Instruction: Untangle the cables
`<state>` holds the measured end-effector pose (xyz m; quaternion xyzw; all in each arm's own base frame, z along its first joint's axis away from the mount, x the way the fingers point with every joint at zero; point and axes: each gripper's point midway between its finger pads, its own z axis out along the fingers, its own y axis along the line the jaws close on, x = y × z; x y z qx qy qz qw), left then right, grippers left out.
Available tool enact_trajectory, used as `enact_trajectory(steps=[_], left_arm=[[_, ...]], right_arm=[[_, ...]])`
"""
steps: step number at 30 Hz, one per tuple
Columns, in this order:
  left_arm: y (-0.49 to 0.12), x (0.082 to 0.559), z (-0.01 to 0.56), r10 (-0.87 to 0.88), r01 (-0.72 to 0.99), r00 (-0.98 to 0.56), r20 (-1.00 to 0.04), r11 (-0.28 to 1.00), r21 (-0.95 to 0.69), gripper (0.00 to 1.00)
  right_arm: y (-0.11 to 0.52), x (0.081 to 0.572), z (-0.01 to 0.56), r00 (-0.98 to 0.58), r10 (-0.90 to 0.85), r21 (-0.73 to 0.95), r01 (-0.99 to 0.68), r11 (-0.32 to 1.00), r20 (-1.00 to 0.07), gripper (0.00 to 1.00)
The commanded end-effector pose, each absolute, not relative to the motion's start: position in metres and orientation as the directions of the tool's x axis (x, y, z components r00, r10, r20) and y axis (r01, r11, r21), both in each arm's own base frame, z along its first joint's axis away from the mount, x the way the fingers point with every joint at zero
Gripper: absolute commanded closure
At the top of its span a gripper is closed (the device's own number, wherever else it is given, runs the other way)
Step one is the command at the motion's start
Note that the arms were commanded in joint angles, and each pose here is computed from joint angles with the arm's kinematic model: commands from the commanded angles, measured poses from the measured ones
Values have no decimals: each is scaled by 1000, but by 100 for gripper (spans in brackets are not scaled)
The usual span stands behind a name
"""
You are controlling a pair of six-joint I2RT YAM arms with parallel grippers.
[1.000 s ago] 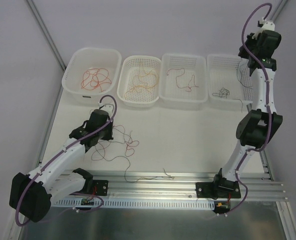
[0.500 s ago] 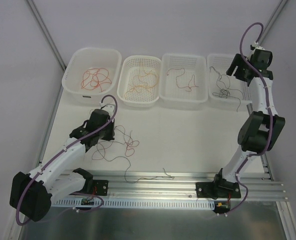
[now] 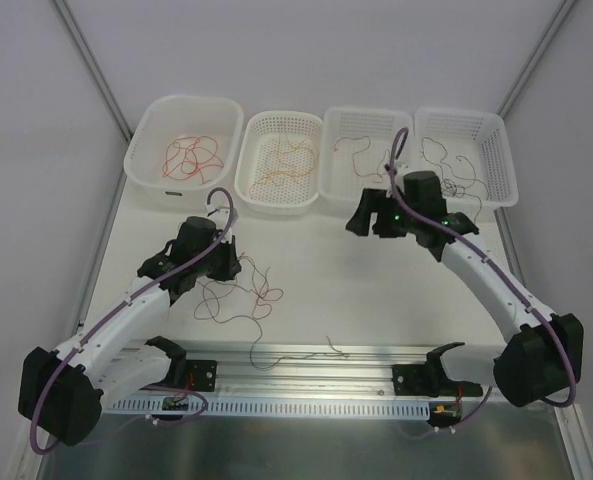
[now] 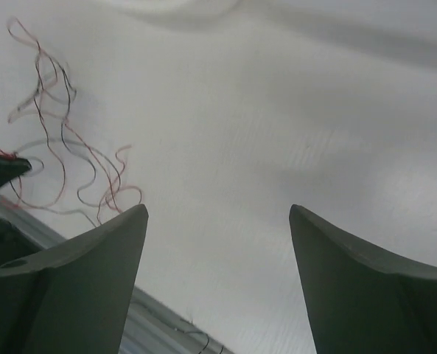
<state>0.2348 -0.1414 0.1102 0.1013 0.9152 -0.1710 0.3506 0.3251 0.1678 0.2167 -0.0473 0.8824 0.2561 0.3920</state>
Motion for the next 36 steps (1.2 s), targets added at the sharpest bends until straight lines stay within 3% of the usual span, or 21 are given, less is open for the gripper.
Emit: enact_trajectory(steps=[1, 5, 11, 17, 31, 36], left_arm=[[-168, 241, 142, 12, 366, -705, -710, 863, -349, 98], [-175, 243, 151, -30, 354, -703, -711, 852, -385, 98], [-194, 235, 166, -80, 362, -719, -690, 805, -470, 98], [-218, 218, 176, -30, 449, -710, -704, 750, -485, 96], [-258, 178, 193, 156, 701, -618, -771, 554, -450, 95], [-262, 167, 206, 171, 755, -579, -797, 480, -446, 95]], right_arm=[[223, 284, 194, -736, 105, 512, -354, 782, -669, 19], [264, 248, 157, -769, -13, 490, -420, 764, -639, 20], [310, 228, 128, -785, -24, 518, -431, 739, -619, 22], [354, 215, 147, -737, -53, 596, -584, 551, -674, 25], [339, 206, 163, -629, -92, 505, -694, 513, -772, 27], [344, 192, 167, -598, -136, 497, -755, 428, -790, 27]])
